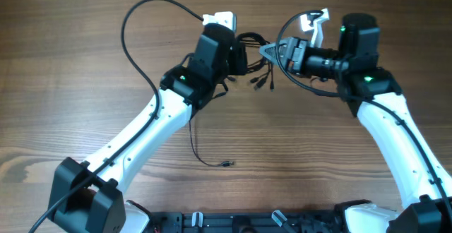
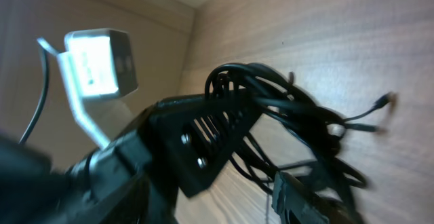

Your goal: Untangle cables

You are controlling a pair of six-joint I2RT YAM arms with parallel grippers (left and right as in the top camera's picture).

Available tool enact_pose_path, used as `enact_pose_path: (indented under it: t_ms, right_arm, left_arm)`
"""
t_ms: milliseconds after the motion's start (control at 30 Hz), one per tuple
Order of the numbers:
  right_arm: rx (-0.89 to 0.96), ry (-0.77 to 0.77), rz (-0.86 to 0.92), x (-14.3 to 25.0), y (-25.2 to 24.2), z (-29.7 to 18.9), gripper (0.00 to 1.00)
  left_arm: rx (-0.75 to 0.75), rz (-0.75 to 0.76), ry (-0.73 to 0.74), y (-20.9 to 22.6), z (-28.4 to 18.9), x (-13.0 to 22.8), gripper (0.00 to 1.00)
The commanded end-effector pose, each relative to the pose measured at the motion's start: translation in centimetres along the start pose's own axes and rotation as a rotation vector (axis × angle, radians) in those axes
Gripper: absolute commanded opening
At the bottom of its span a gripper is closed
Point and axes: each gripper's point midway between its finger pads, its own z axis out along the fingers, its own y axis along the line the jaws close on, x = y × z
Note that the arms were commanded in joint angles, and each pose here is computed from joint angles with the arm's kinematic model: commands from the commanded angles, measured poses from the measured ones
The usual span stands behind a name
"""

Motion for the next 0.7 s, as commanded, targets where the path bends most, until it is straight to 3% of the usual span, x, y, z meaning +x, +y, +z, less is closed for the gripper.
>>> enact_pose_path:
  t_ms: [0, 233, 400, 667]
  right_arm:
    - [0.074, -0.053, 0.143, -0.1, -0.2, 1.3, 0.56]
    - [0.284, -0.224, 0.210, -2.1, -4.4, 1.8, 0.49]
    - [0.266, -0.214, 0.206, -2.6, -5.5, 3.4, 0.46]
    - [0.219, -0.193, 0.225, -2.5, -4.8, 3.8, 0.37]
  left_arm:
    - [0.028, -0.056, -0.012, -1.8, -0.2, -0.2, 0.04]
    - [0.039, -0.238, 0.015, -1.9, -0.2, 0.3, 0.04]
    - [0.172, -0.239, 0.115, -4.4, -0.6, 1.7, 0.04]
    - [0.210, -0.177, 0.134, -5.0, -0.7, 2.1, 0.04]
